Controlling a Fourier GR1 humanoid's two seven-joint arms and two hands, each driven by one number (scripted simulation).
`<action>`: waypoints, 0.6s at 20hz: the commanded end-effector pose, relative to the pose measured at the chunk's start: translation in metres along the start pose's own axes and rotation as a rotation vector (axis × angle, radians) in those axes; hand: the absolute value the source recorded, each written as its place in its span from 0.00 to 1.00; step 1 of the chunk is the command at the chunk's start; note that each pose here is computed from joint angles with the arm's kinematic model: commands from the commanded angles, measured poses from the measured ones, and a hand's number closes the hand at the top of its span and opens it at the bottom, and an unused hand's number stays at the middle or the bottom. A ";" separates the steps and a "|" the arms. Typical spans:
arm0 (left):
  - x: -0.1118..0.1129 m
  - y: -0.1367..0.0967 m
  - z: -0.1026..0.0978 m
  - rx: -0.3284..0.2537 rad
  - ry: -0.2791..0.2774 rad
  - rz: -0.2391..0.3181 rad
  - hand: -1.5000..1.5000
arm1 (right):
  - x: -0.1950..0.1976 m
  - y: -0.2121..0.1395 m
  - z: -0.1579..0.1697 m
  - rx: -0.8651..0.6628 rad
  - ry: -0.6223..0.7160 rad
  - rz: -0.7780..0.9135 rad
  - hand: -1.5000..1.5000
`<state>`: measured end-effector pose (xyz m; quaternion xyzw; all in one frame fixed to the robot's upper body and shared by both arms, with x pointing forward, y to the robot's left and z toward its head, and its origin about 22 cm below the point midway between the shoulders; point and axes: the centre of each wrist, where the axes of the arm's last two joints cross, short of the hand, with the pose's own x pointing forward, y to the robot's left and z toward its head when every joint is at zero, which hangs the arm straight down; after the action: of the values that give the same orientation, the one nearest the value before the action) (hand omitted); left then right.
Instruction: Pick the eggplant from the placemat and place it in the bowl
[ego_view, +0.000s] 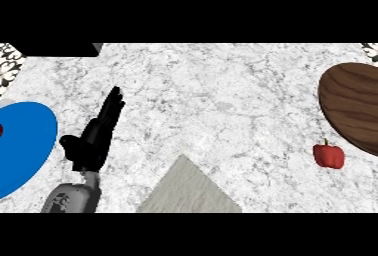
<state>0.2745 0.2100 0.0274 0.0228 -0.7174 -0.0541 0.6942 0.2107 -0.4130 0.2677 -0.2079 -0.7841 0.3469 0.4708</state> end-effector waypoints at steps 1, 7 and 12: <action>0.008 -0.016 -0.002 -0.026 -0.007 0.012 0.50 | -0.011 -0.009 -0.018 -0.018 0.031 0.185 1.00; 0.019 -0.004 -0.009 -0.028 -0.003 0.003 0.50 | -0.089 0.023 -0.026 -0.037 0.099 0.198 1.00; 0.007 -0.008 0.002 -0.026 -0.011 -0.004 0.50 | -0.132 0.044 -0.044 -0.033 0.126 0.266 1.00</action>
<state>0.2753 0.2057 0.0313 0.0173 -0.7183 -0.0623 0.6927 0.2879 -0.4494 0.1993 -0.3161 -0.7388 0.3656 0.4697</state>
